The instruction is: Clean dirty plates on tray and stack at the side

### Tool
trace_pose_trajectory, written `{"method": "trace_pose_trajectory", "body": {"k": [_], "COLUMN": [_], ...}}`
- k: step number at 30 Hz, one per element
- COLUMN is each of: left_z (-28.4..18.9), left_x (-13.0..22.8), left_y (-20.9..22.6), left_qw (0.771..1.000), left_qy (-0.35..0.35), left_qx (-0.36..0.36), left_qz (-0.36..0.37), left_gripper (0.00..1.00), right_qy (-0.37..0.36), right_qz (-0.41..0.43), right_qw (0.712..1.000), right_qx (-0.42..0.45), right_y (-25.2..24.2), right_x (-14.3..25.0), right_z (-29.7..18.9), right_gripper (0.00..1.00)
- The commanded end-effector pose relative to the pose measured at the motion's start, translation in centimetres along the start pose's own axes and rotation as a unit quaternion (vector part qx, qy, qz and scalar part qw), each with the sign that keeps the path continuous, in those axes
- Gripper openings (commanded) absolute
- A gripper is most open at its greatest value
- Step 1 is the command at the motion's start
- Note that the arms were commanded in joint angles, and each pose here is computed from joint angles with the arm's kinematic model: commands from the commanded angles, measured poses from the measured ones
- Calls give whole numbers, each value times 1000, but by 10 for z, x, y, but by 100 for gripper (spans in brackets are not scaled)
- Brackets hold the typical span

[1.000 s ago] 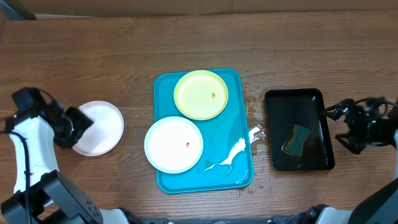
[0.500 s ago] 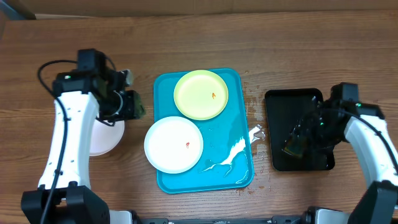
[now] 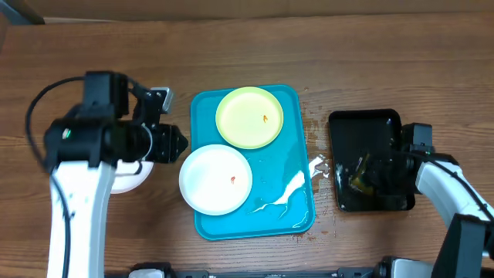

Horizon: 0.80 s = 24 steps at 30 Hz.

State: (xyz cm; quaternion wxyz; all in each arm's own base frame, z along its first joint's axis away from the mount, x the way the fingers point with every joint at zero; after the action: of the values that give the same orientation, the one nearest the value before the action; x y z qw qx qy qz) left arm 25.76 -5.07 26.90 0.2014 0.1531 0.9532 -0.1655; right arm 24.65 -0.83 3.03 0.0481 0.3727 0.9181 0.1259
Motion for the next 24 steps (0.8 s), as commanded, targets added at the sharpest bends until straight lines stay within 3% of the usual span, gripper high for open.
{"method": "trace_pose_trajectory", "body": {"k": [1,2,3,11,12,14,15,16,17,18,19,21,24], "left_z": [-36,-40,-43,-46,-46,-45,-44,-44,-43,-43,-43,-43,-43], "left_x": [0,2,3,6,6,5,5,5,5,5,5,5,5], "left_y": [-22,-24,-26,-28,-28,-28,-27,-27,-27,-26,-26,-26,-26], "left_qw": [997,996,995,995,995,995,995,996,996,996,996,996,996], "left_qy": [-67,-73,-78,-82,-81,-79,-78,-78,-77,-76,-76,-76,-76], "left_qx": [3,1,0,-1,0,2,2,2,2,1,0,1,0], "left_qz": [49,52,54,56,55,54,54,54,54,53,53,53,53], "left_gripper": [70,89,97,100,100,100,100,100,100,100,100,100,100], "right_qy": [13,14,15,3,4,8,9,5,3,3,3,2,1], "right_qz": [5,5,5,-42,-43,-44,-45,-47,-48,-47,-47,-47,-48], "right_qw": [1000,1000,999,998,998,999,999,999,999,999,999,999,999], "right_qx": [26,27,28,44,43,28,17,7,4,7,7,6,4], "right_y": [-11,-9,-5,27,28,33,37,40,41,40,40,37,31], "right_x": [7,5,2,-19,-18,-17,-18,-20,-21,-21,-20,-19,-15], "right_z": [8,4,-2,-60,-60,-59,-59,-59,-59,-58,-57,-51,-37], "right_gripper": [4,4,4,5,13,80,95,90,70,58,54,64,65]}}
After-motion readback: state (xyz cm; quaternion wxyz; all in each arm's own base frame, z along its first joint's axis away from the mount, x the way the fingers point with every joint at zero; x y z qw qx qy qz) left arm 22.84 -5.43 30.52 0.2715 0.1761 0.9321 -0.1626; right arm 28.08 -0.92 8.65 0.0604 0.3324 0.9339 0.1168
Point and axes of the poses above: each gripper's point midway between its finger pads, its own z axis out along the fingers, its own y axis along the line the jaws close on, x = y × z, the point moved 3 cm from there along -z, back along the fingers, and after that the axes turned 11 degrees about z, right-handed, at the moved point
